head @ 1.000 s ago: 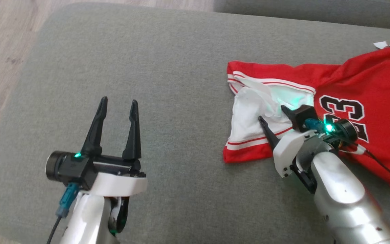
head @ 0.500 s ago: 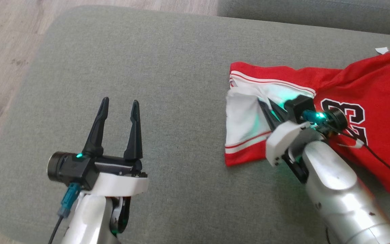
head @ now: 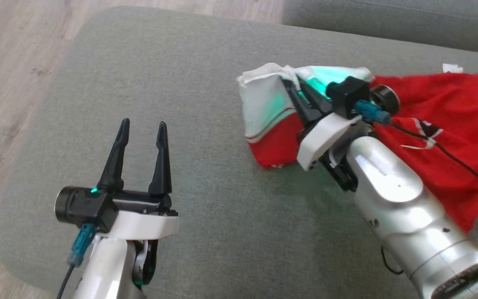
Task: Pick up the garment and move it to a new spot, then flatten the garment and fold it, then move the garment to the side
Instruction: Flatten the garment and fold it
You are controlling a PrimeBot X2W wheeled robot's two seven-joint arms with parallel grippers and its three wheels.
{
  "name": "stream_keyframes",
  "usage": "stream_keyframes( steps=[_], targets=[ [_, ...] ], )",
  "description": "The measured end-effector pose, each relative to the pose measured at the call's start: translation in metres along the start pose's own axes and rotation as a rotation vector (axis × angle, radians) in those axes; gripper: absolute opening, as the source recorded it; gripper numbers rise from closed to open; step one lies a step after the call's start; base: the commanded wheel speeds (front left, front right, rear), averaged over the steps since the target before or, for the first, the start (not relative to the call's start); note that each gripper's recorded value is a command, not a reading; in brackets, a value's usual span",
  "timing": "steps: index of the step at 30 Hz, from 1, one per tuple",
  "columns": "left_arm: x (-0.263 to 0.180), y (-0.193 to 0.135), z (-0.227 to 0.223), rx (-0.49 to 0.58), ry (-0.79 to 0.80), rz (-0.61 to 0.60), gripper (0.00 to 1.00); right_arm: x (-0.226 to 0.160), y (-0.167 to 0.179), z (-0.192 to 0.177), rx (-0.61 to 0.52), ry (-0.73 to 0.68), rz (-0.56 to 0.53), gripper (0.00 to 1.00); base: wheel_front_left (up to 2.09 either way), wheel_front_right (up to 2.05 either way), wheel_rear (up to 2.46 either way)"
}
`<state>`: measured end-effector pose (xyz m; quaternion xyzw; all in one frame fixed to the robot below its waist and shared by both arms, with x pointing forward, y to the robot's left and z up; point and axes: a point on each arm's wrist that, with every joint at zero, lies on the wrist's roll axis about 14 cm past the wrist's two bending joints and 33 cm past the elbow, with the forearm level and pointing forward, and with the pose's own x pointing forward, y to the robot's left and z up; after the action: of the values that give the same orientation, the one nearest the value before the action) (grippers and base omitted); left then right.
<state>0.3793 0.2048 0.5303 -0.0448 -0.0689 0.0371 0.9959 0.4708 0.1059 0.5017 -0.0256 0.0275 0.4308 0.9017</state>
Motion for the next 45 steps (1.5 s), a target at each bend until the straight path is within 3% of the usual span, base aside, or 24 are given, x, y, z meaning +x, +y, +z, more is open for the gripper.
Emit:
stream_keyframes(
  steps=[6,12,13,14,17,20,24,29,34,37,42,45],
  targets=[
    [-0.004,0.008,0.008,0.006,-0.021,0.023,1.0,-0.003,0.033,-0.01,-0.061,0.037,0.095,0.0,0.0,0.0,0.0],
    [-0.003,0.003,0.011,0.004,-0.032,0.007,1.0,-0.042,0.071,-0.069,-0.062,0.205,0.172,0.0,0.0,0.0,0.0],
    [-0.002,0.001,0.012,0.002,-0.036,0.002,1.0,-0.05,0.076,-0.078,-0.06,0.236,0.177,0.55,0.0,0.0,0.0],
    [-0.001,-0.001,0.013,0.001,-0.041,-0.004,1.0,-0.058,0.08,-0.087,-0.064,0.267,0.184,1.0,0.0,0.0,0.0],
    [0.002,-0.007,0.016,0.003,-0.053,-0.023,1.0,-0.072,0.087,-0.095,-0.065,0.295,0.188,1.0,0.0,0.0,0.0],
    [0.002,-0.013,0.018,0.002,-0.059,-0.042,1.0,-0.071,0.075,-0.075,-0.046,0.22,0.135,1.0,0.0,0.0,0.0],
    [-0.001,-0.023,0.013,-0.008,-0.048,-0.071,1.0,-0.073,0.04,-0.043,-0.011,0.11,0.007,1.0,0.0,0.0,0.0],
    [0.004,-0.041,0.017,-0.014,-0.062,-0.125,1.0,-0.101,-0.027,-0.011,0.024,-0.02,-0.235,1.0,0.0,0.0,0.0],
    [0.009,-0.059,0.016,-0.026,-0.063,-0.177,1.0,-0.167,-0.082,-0.019,0.07,-0.063,-0.508,1.0,0.0,0.0,0.0],
    [0.011,-0.07,0.013,-0.032,-0.053,-0.207,1.0,-0.212,-0.097,-0.036,0.099,-0.048,-0.641,1.0,0.0,0.0,0.0],
    [0.011,-0.084,-0.003,-0.039,-0.008,-0.248,1.0,-0.255,-0.088,-0.064,0.173,-0.012,-0.74,1.0,0.0,0.0,0.0],
    [0.015,-0.094,-0.01,-0.042,0.008,-0.279,1.0,-0.262,-0.09,-0.06,0.186,-0.037,-0.766,1.0,0.0,0.0,0.0]
  ],
)
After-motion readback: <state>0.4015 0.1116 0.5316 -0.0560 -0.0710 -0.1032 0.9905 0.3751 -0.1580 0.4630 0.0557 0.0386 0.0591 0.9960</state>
